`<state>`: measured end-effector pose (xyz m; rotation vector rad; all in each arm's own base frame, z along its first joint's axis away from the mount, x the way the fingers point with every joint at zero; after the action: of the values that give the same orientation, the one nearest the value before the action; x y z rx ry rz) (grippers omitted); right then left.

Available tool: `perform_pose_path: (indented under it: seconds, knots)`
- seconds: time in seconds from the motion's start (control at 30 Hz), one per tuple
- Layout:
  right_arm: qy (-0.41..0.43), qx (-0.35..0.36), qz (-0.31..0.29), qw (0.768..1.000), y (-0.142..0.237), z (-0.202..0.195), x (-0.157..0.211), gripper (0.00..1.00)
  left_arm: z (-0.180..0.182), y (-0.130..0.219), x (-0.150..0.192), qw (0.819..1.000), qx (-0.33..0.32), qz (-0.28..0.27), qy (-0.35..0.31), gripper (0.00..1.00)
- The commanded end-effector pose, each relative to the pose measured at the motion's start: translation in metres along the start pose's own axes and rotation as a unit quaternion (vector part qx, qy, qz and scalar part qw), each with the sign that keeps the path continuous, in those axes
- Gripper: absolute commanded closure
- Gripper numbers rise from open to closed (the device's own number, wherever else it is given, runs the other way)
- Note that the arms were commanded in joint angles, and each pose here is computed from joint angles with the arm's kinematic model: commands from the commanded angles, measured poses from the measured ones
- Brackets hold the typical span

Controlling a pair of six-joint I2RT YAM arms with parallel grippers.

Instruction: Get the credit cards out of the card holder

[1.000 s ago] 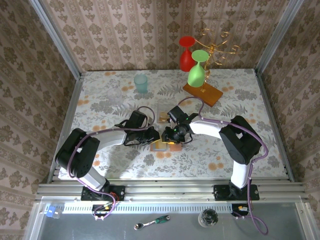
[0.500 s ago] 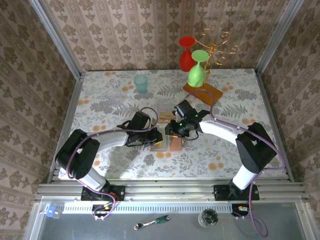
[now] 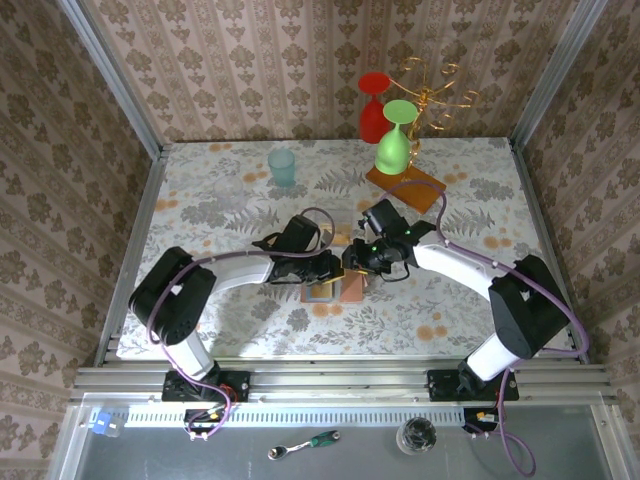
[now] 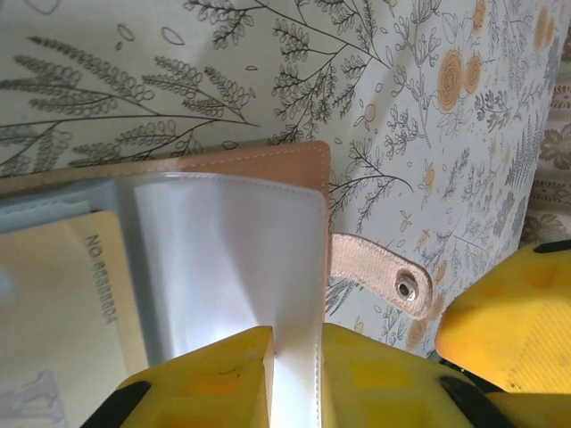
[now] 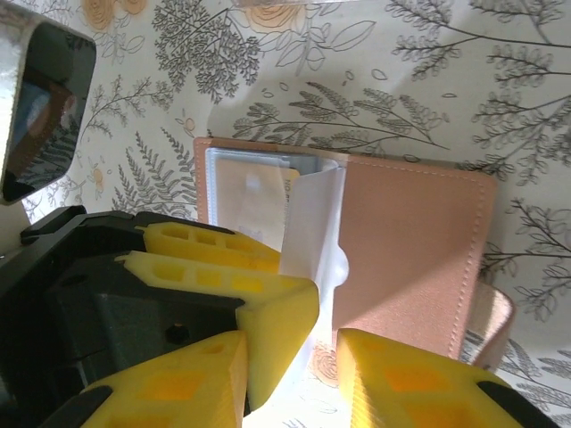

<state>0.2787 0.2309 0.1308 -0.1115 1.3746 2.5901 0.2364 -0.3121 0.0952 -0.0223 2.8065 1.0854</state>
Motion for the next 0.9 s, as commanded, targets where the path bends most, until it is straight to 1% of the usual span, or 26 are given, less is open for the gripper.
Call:
perform_pose_path:
  seconds: [0.0, 0.43, 0.7, 0.87]
  knots:
    - [0.006, 0.011, -0.002, 1.0, 0.009, -0.006, 0.005, 0.66, -0.017, -0.003, -0.006, 1.0, 0.021, 0.002, -0.008, 0.77]
    - [0.001, 0.005, -0.003, 1.0, 0.012, -0.005, 0.006, 0.66, -0.026, -0.003, -0.016, 0.999, 0.031, -0.002, -0.02, 0.7]
    - [0.001, 0.0, -0.002, 1.0, 0.012, 0.0, 0.003, 0.66, -0.022, 0.006, -0.021, 0.999, 0.036, -0.013, -0.017, 0.69]
    - [-0.003, -0.002, 0.0, 1.0, 0.01, -0.001, 0.004, 0.65, -0.026, 0.01, -0.028, 0.999, 0.044, -0.019, -0.021, 0.7]
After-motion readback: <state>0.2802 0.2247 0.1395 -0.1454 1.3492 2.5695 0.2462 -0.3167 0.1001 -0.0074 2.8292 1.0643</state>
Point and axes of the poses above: each hand's point on the last joint's axis, 136 mm out from that joint toward the fingers, its own y axis back along the fingers, its own z axis along the line the jaws close on, x = y × z, the point moved 4 cm from there along y, back along the fingers, and after that the axes turned 2 degrees about -y, right-handed, at the moved point
